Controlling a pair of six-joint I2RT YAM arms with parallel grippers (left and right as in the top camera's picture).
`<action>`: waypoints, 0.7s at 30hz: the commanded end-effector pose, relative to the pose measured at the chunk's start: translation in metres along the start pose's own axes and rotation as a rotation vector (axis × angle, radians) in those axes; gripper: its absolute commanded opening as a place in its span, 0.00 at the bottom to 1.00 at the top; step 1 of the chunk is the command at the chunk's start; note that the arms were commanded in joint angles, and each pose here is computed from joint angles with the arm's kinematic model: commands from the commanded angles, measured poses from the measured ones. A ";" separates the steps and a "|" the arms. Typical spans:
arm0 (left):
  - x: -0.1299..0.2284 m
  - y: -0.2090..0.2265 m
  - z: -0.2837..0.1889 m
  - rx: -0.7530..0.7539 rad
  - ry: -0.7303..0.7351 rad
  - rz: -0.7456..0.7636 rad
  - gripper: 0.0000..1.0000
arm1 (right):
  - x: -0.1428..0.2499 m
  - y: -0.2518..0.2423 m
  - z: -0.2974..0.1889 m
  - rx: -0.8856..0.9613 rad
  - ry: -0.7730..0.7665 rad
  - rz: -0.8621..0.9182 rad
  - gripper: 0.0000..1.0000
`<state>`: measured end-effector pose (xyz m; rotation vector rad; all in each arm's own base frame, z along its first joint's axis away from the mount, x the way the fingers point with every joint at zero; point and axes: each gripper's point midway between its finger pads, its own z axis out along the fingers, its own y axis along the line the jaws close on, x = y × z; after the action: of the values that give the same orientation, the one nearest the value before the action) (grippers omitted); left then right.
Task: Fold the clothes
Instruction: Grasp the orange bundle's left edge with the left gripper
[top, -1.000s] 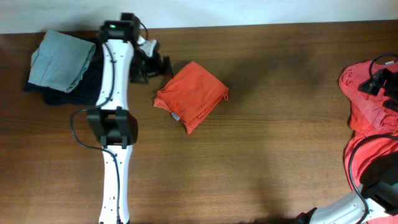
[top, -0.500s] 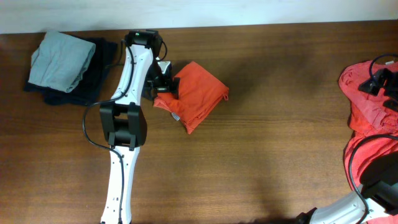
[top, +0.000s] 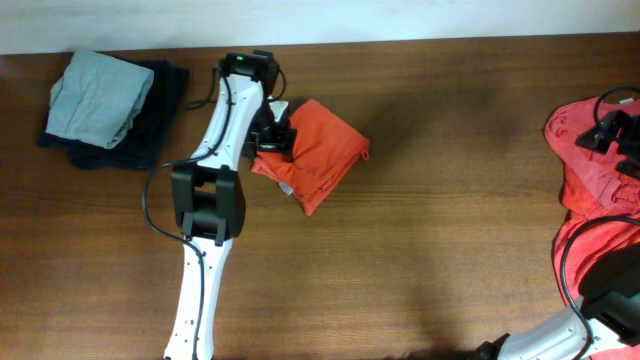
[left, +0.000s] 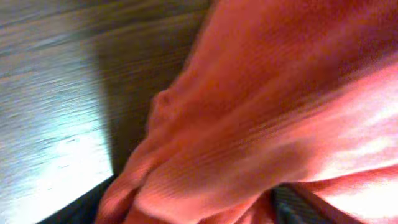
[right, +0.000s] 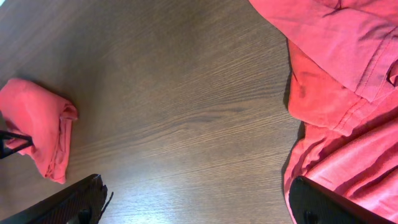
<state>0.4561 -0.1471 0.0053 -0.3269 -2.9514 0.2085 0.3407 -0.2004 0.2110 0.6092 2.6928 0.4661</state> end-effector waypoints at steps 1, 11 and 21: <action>0.005 -0.015 0.031 0.024 0.062 0.033 0.62 | -0.001 0.002 -0.005 0.002 -0.013 -0.008 0.99; 0.005 -0.011 0.027 -0.002 0.055 0.034 0.01 | -0.001 0.002 -0.005 0.002 -0.013 -0.008 0.99; -0.033 -0.018 -0.089 -0.022 -0.296 0.065 0.01 | -0.001 0.002 -0.005 0.002 -0.013 -0.008 0.99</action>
<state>0.4758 -0.1656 0.0215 -0.4023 -3.0533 0.2424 0.3406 -0.2003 0.2110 0.6094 2.6930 0.4664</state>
